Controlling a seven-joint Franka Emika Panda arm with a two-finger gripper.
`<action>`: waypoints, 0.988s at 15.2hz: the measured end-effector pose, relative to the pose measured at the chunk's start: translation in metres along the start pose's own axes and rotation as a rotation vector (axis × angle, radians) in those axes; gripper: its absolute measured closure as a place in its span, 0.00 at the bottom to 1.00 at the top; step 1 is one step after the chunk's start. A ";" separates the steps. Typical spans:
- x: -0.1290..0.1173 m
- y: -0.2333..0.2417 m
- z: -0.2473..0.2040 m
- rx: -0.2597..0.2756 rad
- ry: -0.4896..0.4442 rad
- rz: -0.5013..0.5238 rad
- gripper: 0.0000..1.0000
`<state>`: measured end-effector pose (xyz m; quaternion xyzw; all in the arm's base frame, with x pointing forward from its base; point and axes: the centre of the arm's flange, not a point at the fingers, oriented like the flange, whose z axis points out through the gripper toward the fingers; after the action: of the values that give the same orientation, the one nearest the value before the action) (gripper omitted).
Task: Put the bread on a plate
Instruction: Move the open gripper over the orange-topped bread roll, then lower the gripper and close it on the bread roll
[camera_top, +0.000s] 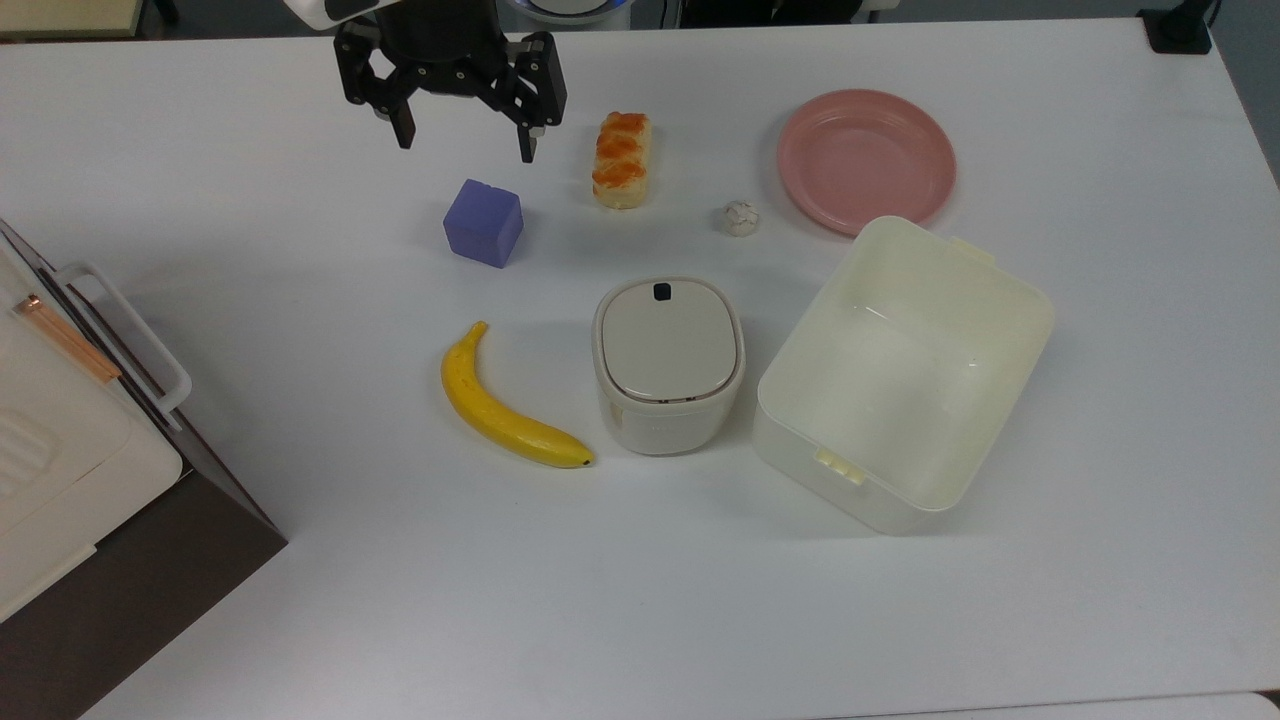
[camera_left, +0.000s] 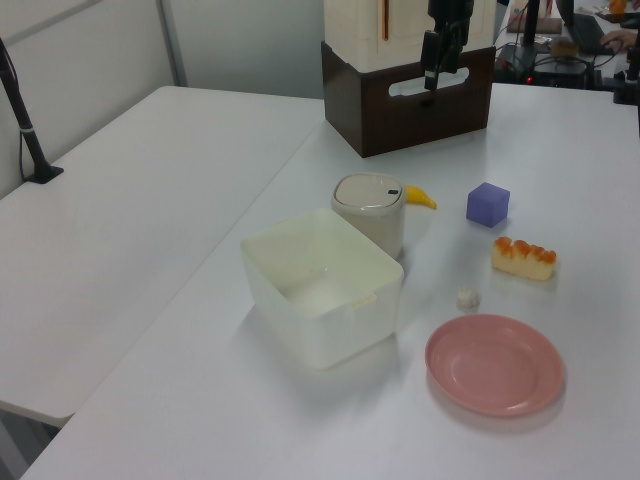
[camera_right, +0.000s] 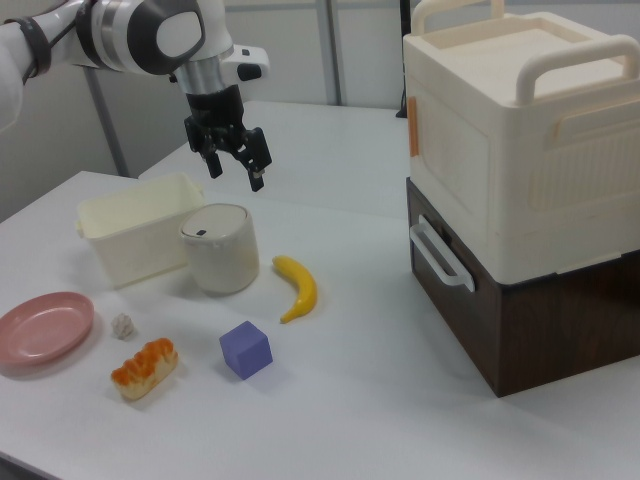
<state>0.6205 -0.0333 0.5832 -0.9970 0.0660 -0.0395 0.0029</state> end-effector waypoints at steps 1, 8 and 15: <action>-0.001 0.000 0.000 0.000 -0.002 -0.002 0.00; -0.034 -0.017 0.015 -0.001 -0.065 -0.044 0.00; -0.097 -0.039 0.072 0.000 -0.190 -0.093 0.00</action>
<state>0.5357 0.0179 0.5046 -0.9983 0.0189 0.0549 0.0072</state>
